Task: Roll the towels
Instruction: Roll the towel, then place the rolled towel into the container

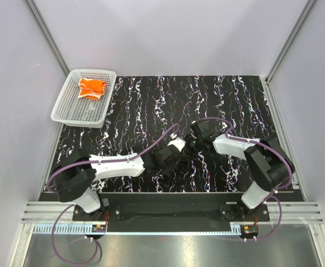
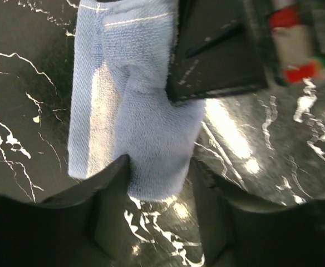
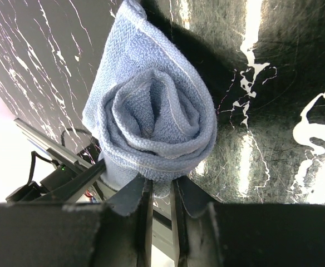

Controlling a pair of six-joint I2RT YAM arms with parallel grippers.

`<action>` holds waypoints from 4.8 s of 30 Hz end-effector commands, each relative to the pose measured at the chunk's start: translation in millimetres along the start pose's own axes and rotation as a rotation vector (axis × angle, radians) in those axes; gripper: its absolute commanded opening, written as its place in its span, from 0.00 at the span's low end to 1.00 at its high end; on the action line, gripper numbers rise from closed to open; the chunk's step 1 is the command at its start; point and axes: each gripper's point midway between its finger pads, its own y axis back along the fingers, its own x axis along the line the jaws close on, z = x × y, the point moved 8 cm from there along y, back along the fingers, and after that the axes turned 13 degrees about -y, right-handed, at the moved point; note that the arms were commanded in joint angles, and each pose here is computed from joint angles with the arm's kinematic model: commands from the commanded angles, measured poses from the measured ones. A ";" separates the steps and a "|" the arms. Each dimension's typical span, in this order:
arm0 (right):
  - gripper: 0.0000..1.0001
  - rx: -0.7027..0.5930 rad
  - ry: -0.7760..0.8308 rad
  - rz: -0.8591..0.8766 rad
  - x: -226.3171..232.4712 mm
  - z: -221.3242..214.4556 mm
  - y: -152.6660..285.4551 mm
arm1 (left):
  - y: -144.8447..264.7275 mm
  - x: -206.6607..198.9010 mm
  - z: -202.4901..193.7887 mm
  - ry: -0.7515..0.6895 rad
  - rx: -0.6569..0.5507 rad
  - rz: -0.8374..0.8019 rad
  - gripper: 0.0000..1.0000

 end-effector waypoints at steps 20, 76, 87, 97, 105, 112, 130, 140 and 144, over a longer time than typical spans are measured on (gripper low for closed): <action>0.76 -0.023 0.076 -0.067 17.1 -2.4 26.6 | -25.1 18.0 0.1 0.138 -0.001 -0.156 0.05; 0.75 -0.279 0.084 0.306 1.2 27.0 -43.9 | -84.5 125.9 -53.1 1.229 0.305 -0.738 0.05; 0.47 -0.232 0.094 0.378 0.5 22.4 -60.5 | -94.6 125.5 -58.7 1.250 0.340 -0.751 0.08; 0.18 -0.246 0.133 0.438 24.3 18.0 -32.4 | -63.9 138.8 -38.6 1.116 0.289 -0.619 0.39; 0.18 -0.291 0.206 0.450 47.4 8.6 17.6 | -16.9 143.0 -7.5 0.969 0.011 -0.637 0.55; 0.17 -0.299 0.232 0.425 49.8 -6.0 41.7 | 26.2 132.2 27.6 0.827 -0.265 -0.793 0.58; 0.17 -0.316 0.264 0.616 92.3 -36.9 103.3 | 56.5 111.6 31.3 0.700 -0.358 -0.813 0.60; 0.17 -0.166 0.306 0.910 117.0 -57.4 127.6 | 70.8 92.6 49.4 0.624 -0.479 -0.973 0.61; 0.17 -0.099 0.318 1.071 124.3 -66.3 140.0 | 77.0 87.4 48.5 0.637 -0.488 -1.053 0.62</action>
